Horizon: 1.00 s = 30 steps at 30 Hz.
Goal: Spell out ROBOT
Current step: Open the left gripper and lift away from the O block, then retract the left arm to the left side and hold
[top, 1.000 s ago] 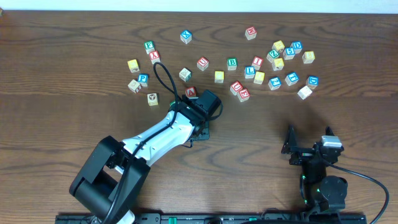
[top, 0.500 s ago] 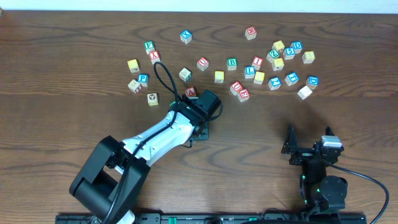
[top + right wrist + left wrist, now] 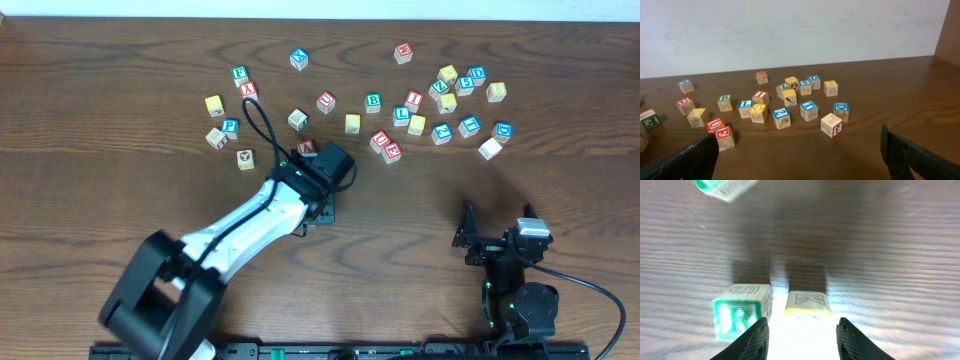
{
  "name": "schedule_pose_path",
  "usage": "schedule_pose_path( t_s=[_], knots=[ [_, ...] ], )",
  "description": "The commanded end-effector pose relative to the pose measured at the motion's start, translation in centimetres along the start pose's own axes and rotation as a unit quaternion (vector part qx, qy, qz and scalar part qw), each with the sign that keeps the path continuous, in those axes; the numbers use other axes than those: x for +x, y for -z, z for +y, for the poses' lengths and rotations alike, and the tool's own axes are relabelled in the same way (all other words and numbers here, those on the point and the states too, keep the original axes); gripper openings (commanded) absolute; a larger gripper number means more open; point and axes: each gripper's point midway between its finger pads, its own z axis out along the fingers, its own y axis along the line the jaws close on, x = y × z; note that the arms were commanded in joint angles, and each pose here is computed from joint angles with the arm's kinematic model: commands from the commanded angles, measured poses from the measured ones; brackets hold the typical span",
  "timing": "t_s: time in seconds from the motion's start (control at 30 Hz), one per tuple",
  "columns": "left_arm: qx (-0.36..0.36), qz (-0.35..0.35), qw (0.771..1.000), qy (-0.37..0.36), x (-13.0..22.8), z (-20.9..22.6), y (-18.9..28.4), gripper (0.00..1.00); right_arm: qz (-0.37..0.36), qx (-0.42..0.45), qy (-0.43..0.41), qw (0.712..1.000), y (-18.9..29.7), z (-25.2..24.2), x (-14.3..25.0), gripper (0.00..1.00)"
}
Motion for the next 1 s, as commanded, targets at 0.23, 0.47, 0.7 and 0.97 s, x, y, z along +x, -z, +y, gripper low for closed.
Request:
schedule_pose_path(
  t_s=[0.23, 0.47, 0.7, 0.97],
  knots=[
    [0.094, -0.155, 0.983, -0.031, -4.6, -0.8, 13.1, 0.52, 0.0, 0.002, -0.006, 1.0, 0.0, -0.1, 0.0, 0.99],
    [0.068, -0.21, 0.975, 0.019, -4.7, 5.1, 18.0, 0.56, 0.0, 0.002, -0.006, 1.0, 0.0, -0.1, 0.0, 0.99],
    [0.03, -0.193, 0.979, 0.065, -3.7, 9.7, 18.5, 0.56, 0.0, 0.002, -0.006, 1.0, 0.0, -0.1, 0.0, 0.99],
    [0.024, -0.186, 0.98, 0.073, -3.5, 10.2, 18.3, 0.56, 0.0, 0.002, -0.006, 1.0, 0.0, -0.1, 0.0, 0.99]
  ],
)
